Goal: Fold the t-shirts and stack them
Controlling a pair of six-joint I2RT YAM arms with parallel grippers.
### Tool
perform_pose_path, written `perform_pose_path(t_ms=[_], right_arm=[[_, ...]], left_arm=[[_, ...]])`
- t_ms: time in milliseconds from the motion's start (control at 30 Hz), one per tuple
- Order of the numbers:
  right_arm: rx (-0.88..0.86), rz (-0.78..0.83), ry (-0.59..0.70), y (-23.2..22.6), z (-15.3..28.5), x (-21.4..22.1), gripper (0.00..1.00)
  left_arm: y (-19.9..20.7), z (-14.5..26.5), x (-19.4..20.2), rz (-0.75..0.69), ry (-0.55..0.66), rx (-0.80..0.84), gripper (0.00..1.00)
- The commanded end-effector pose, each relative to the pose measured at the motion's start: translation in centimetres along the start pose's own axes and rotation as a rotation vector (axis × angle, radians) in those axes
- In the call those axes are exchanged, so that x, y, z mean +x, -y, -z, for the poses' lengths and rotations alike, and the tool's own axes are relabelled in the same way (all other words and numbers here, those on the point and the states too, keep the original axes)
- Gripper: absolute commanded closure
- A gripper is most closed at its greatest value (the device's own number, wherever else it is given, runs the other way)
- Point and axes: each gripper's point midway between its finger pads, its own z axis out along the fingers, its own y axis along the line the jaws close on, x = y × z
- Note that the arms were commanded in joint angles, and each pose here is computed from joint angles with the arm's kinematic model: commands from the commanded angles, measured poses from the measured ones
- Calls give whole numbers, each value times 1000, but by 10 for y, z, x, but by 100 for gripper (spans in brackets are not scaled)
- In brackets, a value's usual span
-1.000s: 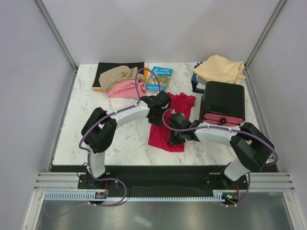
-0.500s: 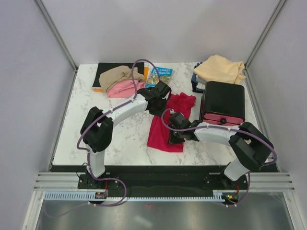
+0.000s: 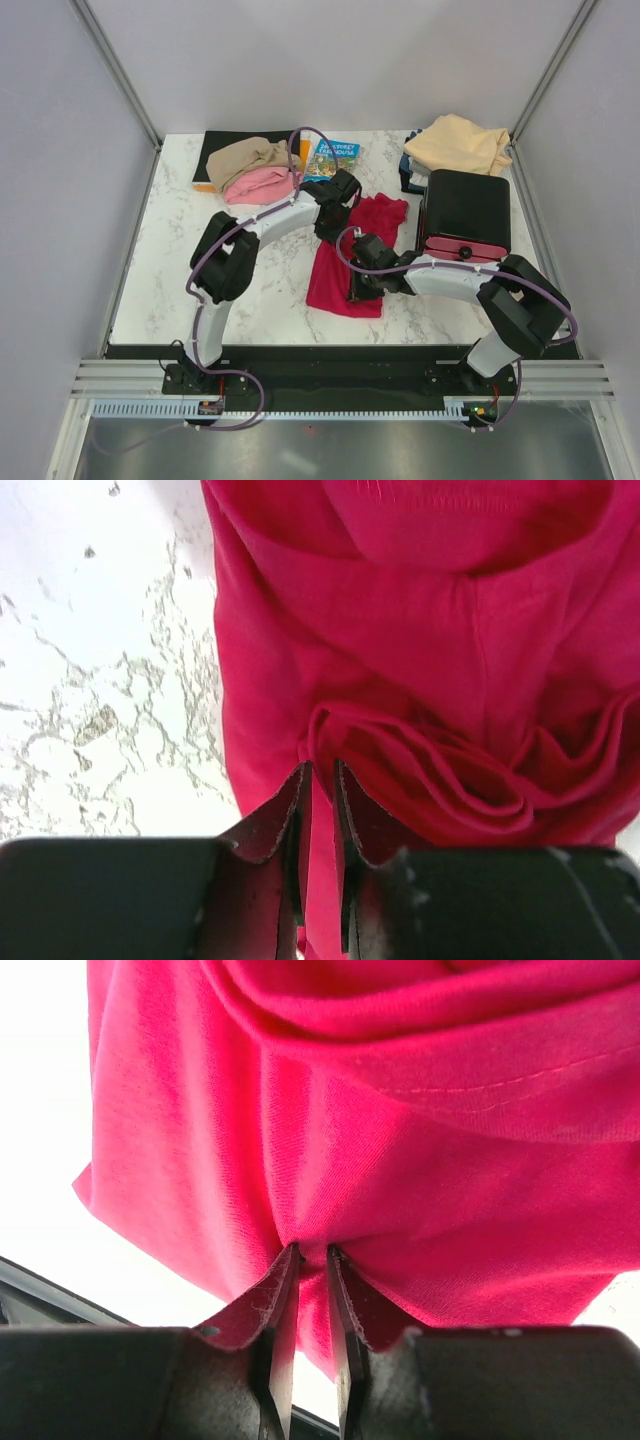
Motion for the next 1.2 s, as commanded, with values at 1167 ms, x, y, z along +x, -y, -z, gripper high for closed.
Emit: perform_pose_path(t_ms=[1167], right_arm=[[186,142,94,-1,72,-62,71]], left_arm=[[4,69,39,38,18,123,98]])
